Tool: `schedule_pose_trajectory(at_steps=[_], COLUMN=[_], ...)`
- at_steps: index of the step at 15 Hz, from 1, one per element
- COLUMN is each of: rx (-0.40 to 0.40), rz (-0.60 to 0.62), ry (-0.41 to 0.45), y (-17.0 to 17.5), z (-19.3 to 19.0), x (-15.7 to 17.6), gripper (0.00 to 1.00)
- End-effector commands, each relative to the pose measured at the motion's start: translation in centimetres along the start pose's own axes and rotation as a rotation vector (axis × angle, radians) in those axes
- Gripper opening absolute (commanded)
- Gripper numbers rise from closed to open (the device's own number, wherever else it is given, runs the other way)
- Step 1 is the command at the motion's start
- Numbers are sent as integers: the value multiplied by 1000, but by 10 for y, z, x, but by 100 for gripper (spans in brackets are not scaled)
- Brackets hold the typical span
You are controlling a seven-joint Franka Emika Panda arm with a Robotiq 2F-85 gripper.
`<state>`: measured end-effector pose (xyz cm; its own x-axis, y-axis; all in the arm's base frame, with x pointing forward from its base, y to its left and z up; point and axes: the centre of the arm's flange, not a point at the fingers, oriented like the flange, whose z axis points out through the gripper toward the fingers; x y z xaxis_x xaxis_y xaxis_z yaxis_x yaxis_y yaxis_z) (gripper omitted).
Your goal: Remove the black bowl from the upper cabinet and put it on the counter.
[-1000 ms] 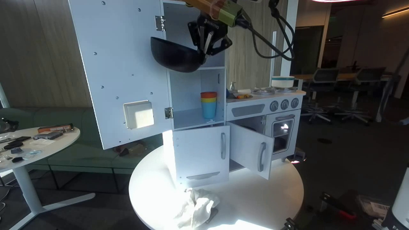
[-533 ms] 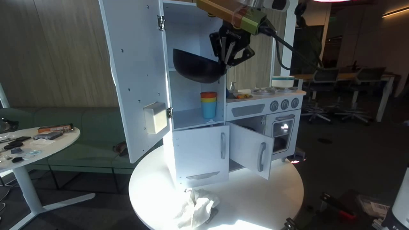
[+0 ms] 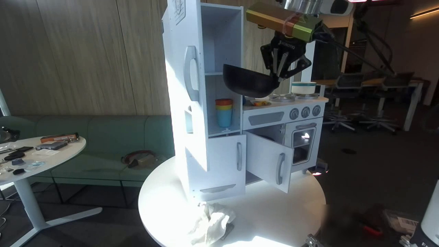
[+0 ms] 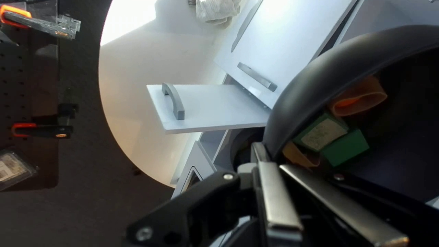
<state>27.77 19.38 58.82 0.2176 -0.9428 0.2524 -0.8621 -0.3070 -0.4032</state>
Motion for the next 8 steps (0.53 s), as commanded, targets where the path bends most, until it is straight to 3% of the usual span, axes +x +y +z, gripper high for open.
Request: schedule_pose_trajectory(at_steps=[1,8], rx=[-26,3], rz=[111,263], ry=[33,130], y=[21,8], z=[-6,9], x=[39,120], gripper=[3,4])
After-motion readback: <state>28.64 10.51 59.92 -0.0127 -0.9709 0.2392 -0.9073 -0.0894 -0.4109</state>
